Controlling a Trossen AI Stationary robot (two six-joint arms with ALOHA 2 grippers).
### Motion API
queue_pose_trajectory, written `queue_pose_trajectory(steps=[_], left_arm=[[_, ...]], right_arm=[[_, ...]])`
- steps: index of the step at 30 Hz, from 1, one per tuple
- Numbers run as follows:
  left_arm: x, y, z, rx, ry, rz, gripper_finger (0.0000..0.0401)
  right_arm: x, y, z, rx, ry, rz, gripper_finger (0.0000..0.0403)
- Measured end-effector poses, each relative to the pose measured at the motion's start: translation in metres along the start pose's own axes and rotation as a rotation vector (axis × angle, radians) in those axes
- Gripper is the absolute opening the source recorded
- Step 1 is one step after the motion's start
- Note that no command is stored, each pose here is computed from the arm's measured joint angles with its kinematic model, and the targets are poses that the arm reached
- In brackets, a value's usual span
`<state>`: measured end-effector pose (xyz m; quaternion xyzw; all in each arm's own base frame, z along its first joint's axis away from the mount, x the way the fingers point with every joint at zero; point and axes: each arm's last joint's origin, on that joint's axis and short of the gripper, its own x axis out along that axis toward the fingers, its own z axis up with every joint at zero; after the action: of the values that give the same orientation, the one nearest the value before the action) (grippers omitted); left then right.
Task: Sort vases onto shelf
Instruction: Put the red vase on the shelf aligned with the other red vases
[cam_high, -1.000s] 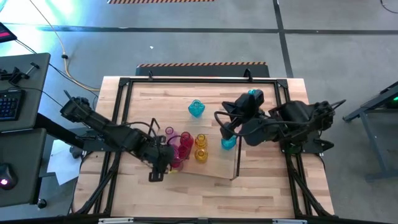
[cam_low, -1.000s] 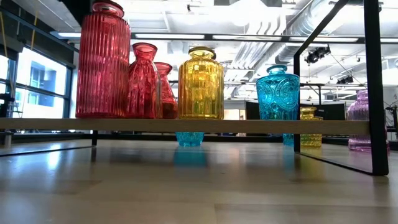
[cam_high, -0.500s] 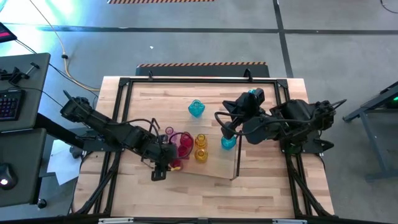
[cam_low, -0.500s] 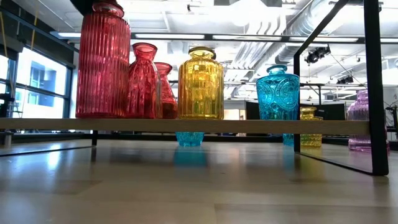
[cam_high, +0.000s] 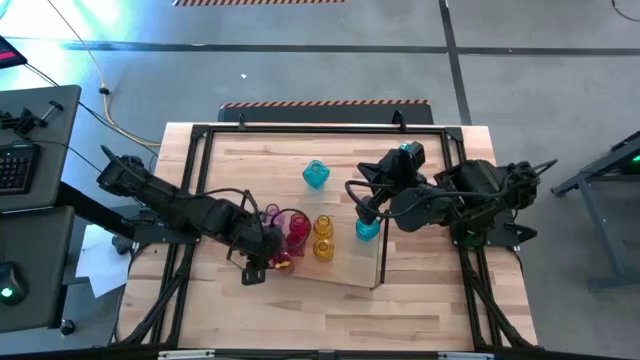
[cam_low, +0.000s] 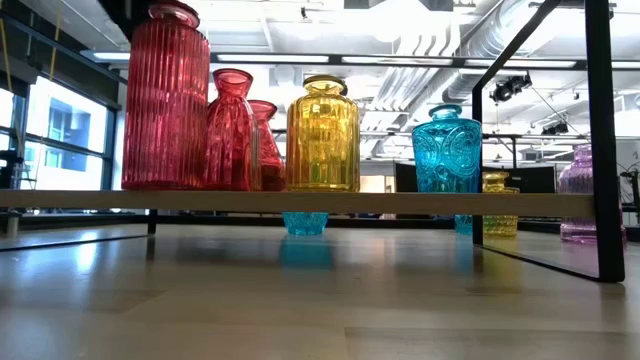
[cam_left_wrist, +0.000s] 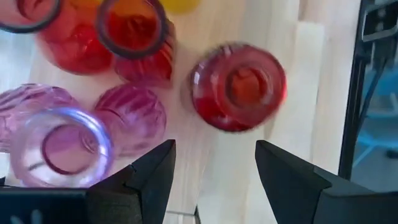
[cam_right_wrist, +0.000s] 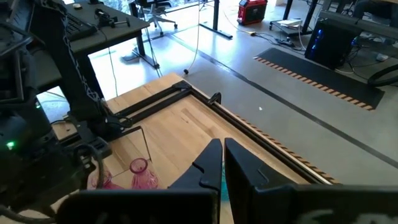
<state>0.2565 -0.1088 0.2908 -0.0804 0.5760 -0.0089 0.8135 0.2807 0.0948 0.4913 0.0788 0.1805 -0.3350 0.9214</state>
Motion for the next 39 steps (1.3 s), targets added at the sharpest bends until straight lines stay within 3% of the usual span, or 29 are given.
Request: queue_pose_trajectory(steps=[8, 22, 32, 39], left_arm=[[-0.001, -0.013, -0.010, 0.100, 0.049, -0.042, 0.0189], [-0.001, -0.013, -0.009, 0.104, 0.020, -0.007, 0.0008], [0.001, -0.012, -0.009, 0.103, 0.015, 0.012, 0.0001], [0.023, -0.018, -0.005, 0.117, 0.086, 0.022, 0.0001]], right_arm=[[0.000, 0.000, 0.000, 0.000, 0.002, 0.003, 0.0000], [0.000, 0.000, 0.000, -0.001, 0.002, 0.003, 0.0000], [0.000, 0.000, 0.000, -0.001, 0.002, 0.003, 0.0000], [0.000, 0.000, 0.000, -0.001, 0.002, 0.003, 0.0000]])
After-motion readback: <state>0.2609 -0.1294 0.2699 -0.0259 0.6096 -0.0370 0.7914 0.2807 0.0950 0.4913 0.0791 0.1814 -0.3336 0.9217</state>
